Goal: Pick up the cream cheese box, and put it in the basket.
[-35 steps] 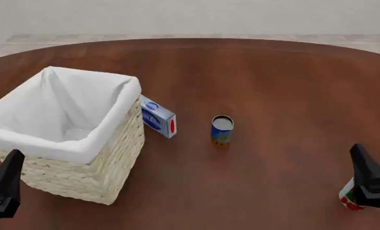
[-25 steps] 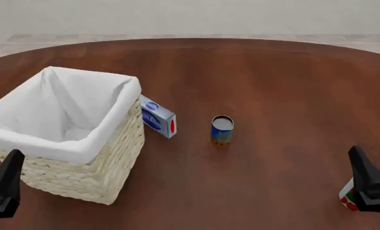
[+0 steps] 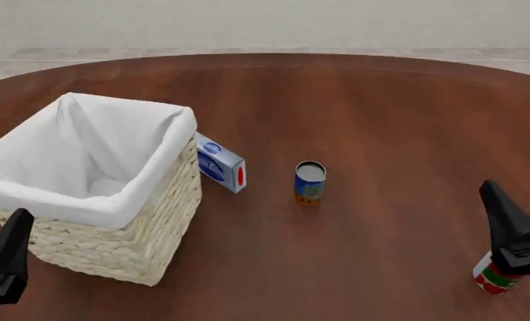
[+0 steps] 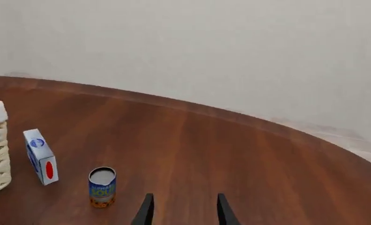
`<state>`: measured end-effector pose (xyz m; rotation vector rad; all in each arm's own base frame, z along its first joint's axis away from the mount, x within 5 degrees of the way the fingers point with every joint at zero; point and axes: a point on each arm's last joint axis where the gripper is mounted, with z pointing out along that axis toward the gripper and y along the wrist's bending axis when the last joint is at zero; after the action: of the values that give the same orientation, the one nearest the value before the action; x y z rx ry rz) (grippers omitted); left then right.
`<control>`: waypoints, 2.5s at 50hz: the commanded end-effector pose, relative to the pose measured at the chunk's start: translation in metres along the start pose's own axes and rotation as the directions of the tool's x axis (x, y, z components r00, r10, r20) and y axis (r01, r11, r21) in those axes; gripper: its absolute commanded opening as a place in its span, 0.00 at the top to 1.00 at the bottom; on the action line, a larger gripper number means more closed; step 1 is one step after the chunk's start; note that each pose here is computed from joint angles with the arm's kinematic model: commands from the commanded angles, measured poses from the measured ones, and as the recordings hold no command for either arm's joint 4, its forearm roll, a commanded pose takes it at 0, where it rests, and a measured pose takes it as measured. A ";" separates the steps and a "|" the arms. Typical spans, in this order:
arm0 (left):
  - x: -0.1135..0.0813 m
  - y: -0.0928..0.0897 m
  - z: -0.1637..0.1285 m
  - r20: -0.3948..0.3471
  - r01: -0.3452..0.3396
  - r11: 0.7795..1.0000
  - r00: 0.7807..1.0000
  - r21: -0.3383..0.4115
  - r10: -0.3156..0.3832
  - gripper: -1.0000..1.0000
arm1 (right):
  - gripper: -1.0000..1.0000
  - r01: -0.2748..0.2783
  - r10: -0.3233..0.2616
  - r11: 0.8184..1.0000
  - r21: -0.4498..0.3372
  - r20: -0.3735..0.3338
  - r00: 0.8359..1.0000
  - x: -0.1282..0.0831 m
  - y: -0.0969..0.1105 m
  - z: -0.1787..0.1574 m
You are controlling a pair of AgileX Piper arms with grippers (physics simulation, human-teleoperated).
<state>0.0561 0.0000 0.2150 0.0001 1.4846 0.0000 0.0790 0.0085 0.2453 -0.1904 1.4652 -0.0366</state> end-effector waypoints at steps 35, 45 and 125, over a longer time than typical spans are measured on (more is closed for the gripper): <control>0.000 0.000 0.000 0.000 0.000 1.000 1.000 0.000 0.000 0.00 | 0.00 0.064 -0.115 0.898 -0.435 -0.091 0.989 -0.031 0.080 0.114; 0.000 0.000 0.000 0.000 0.000 1.000 1.000 0.000 0.000 0.00 | 0.00 0.078 -0.161 0.857 -0.510 -0.121 0.979 -0.026 0.112 0.141; 0.000 0.000 0.000 0.000 0.000 1.000 1.000 0.000 0.000 0.00 | 0.00 0.037 -0.298 0.742 -0.669 -0.280 0.913 0.028 0.254 0.254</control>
<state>0.0561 0.0000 0.2150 0.0000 1.4847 0.0000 0.2996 0.2779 0.2092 -0.9352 1.7760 0.3387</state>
